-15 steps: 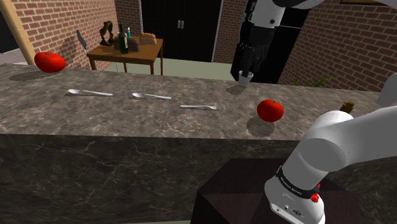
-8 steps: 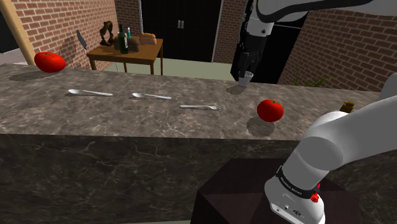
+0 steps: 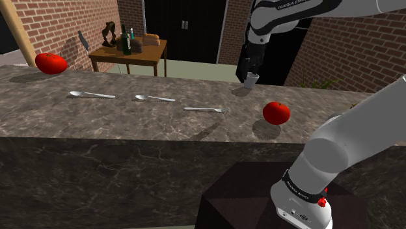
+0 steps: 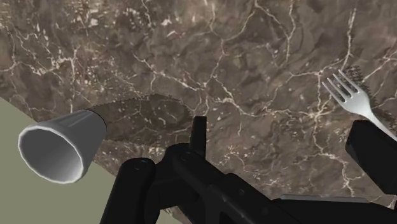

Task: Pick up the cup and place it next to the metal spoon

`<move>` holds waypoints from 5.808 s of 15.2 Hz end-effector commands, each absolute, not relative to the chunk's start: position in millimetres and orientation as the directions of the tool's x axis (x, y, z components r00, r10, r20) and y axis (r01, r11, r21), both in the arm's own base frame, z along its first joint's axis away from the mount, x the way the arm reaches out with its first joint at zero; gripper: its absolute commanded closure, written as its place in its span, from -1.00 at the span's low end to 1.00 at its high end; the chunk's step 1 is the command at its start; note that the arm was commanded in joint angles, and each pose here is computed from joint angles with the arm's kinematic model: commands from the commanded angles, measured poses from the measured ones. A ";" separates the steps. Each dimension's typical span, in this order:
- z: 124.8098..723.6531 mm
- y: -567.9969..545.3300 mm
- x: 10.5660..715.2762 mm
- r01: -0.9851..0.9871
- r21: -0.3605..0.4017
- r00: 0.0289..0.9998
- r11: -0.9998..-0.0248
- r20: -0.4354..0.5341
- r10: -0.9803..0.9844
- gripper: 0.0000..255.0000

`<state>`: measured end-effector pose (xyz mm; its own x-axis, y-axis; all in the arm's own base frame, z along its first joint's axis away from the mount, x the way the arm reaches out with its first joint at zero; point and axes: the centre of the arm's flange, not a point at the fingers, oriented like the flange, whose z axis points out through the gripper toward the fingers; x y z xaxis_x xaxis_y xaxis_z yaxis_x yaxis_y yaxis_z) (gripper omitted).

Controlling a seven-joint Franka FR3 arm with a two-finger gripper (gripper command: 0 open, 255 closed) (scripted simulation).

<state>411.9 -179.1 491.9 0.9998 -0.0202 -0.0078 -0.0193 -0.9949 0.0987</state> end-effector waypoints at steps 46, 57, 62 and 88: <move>389.9 -390.3 522.6 -0.084 0.212 0.996 -0.974 0.014 -0.083 1.00; 447.9 -390.3 522.6 -0.084 0.212 0.996 -0.974 0.014 -0.083 1.00; 474.3 -390.3 522.6 -0.084 0.212 0.996 -0.974 0.014 -0.083 1.00; 542.9 -225.6 570.9 -0.084 0.212 0.996 -0.974 0.014 -0.083 1.00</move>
<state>566.9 -237.9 543.5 0.9966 -0.0812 0.0135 -0.0822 -0.9739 0.2115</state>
